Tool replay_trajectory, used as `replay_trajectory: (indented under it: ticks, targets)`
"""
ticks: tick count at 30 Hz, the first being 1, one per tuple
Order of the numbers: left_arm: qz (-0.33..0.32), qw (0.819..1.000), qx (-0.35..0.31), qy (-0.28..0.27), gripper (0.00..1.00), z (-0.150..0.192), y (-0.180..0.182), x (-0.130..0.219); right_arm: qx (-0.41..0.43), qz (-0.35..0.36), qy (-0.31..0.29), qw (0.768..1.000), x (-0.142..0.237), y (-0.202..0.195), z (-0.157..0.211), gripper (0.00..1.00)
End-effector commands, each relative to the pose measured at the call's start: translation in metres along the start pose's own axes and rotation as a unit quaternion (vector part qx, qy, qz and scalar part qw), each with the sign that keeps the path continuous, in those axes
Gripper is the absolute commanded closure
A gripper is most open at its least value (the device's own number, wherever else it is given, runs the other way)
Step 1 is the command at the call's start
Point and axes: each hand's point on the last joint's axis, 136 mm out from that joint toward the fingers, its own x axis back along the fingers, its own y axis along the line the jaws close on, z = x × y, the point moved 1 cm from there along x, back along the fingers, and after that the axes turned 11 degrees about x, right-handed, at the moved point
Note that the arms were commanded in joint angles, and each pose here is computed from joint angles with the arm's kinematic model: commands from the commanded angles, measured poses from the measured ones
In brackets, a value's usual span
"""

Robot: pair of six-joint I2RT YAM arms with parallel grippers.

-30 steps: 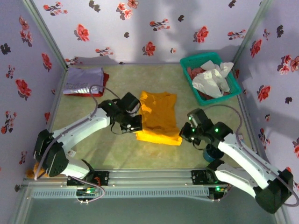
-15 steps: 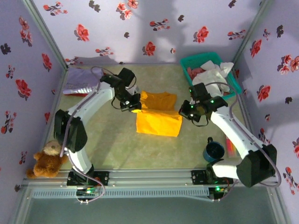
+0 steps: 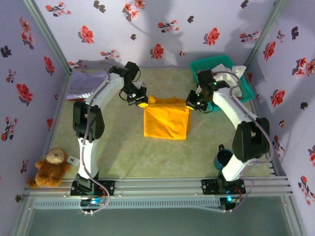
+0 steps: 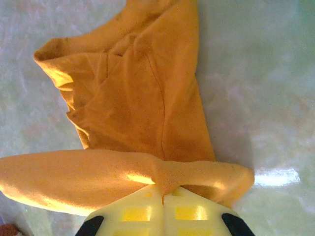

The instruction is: Fold and stack the t-shirts

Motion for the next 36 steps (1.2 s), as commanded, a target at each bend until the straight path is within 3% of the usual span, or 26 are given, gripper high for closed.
replay_trajectory:
  ticks: [1,10,15,17,18,20,21,25,29,33,36]
  targets:
    - [0.023,1.0,0.003,0.014,1.0,-0.014,-0.002,0.003,0.013,-0.009,0.016,1.0,-0.011,0.003,-0.013,1.0]
    - [0.076,0.995,0.04,0.043,1.0,-0.077,-0.003,-0.032,-0.001,-0.002,0.029,1.0,-0.058,-0.004,-0.068,1.0]
    - [0.116,0.991,0.066,0.008,1.0,-0.128,0.006,-0.051,-0.007,-0.005,0.017,1.0,-0.079,-0.006,-0.094,0.98]
    - [0.154,0.986,0.066,-0.011,0.91,-0.147,0.002,-0.051,-0.003,-0.009,0.023,1.0,-0.081,-0.002,-0.101,0.72]
    - [0.154,0.985,0.067,-0.025,0.86,-0.153,0.002,-0.049,0.002,-0.006,0.021,1.0,-0.078,0.0,-0.104,0.65]
    - [0.173,0.982,0.055,-0.056,0.54,-0.167,-0.006,-0.038,0.015,0.004,0.009,1.0,-0.067,0.004,-0.108,0.58]
    - [0.18,0.98,0.049,-0.066,0.51,-0.169,-0.011,-0.032,0.02,0.008,0.006,1.0,-0.061,0.006,-0.108,0.56]
    - [0.195,0.975,0.015,-0.101,0.49,-0.161,-0.032,-0.001,0.055,0.036,-0.001,0.998,-0.035,0.016,-0.089,0.55]
    - [0.166,0.978,-0.001,-0.128,0.5,-0.134,-0.03,0.014,0.056,0.019,-0.001,0.998,-0.036,0.03,-0.06,0.55]
    - [0.113,0.984,-0.01,-0.135,0.55,-0.1,-0.016,0.004,0.044,-0.003,0.02,0.999,-0.064,0.036,-0.035,0.57]
    - [0.098,0.989,-0.009,-0.108,0.59,-0.07,-0.005,-0.028,0.042,-0.006,0.044,0.998,-0.089,0.037,-0.018,0.59]
